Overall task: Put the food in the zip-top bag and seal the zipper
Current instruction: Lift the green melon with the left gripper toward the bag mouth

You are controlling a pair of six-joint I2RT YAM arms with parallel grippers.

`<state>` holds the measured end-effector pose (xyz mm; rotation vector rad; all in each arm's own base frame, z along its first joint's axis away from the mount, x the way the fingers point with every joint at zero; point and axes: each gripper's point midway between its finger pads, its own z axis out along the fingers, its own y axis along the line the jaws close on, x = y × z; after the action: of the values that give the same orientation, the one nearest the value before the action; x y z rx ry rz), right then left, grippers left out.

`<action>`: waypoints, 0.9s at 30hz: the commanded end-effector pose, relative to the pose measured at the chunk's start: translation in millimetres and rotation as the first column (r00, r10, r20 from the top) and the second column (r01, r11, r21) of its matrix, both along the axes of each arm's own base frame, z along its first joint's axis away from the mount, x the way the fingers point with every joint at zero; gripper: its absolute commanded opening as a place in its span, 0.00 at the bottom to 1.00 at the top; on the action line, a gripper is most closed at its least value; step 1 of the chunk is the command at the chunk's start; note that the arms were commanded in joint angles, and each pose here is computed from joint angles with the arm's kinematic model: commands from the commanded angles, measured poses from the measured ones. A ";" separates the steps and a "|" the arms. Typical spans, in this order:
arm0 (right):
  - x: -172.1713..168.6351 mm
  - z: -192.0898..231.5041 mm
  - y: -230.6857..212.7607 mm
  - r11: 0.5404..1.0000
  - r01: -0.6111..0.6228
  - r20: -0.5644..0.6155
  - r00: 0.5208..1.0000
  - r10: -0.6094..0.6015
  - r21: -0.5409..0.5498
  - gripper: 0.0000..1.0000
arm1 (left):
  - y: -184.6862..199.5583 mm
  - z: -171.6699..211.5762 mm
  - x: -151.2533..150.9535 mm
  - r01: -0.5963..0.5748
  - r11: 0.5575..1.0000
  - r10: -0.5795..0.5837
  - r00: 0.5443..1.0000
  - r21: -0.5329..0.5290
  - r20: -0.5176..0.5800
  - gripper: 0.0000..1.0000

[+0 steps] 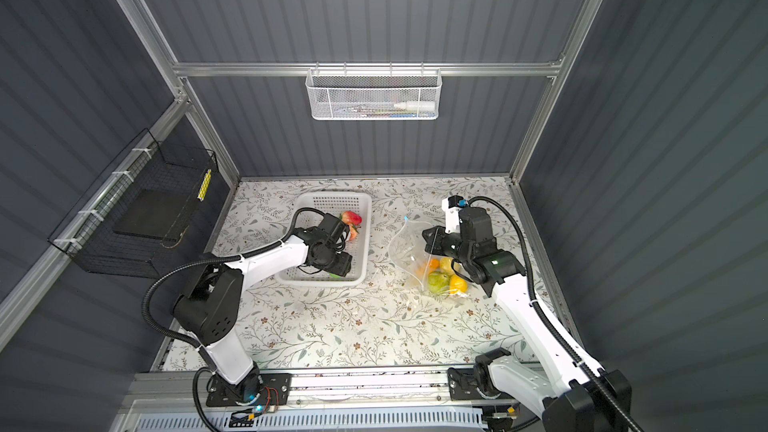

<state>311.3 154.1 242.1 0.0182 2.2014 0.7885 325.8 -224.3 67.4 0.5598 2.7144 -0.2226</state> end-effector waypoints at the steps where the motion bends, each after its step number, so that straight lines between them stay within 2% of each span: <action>1: 2.8 7.4 -1.1 1.000 0.011 0.017 1.000 -0.011 0.003 0.00 | 1.0 30.9 9.7 -0.039 0.998 0.043 0.995 -0.047 0.089 0.59; 6: 2.2 7.7 -0.5 1.000 0.009 0.016 1.000 -0.009 0.008 0.00 | -7.9 72.0 14.4 -0.040 0.988 0.064 0.985 -0.147 0.160 0.59; 10: 1.8 8.7 0.0 1.000 0.006 0.020 1.000 -0.006 0.012 0.00 | -27.3 116.0 13.3 0.005 0.950 0.066 0.974 -0.313 0.216 0.59; 12: 1.6 9.4 0.9 1.000 0.002 0.023 1.000 -0.002 0.017 0.00 | -37.8 135.8 10.3 0.032 0.917 0.068 0.970 -0.398 0.233 0.59; 17: 0.0 9.4 3.0 1.000 -0.011 0.028 1.000 0.010 0.027 0.00 | -71.6 187.2 -4.6 0.136 0.790 0.049 0.958 -0.598 0.282 0.58; 23: -0.5 13.0 3.7 0.999 -0.015 0.041 0.999 0.013 0.036 0.00 | -122.6 230.9 -38.6 0.310 0.692 -0.049 0.921 -0.652 0.387 0.59; 27: -3.9 16.6 8.8 0.997 -0.042 0.049 0.998 0.039 0.067 0.00 | -154.3 236.4 -54.0 0.371 0.630 -0.123 0.915 -0.682 0.384 0.59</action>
<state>312.3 156.7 249.3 0.0147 2.1730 0.8144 276.8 -357.7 280.3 0.6023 2.0457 -1.0573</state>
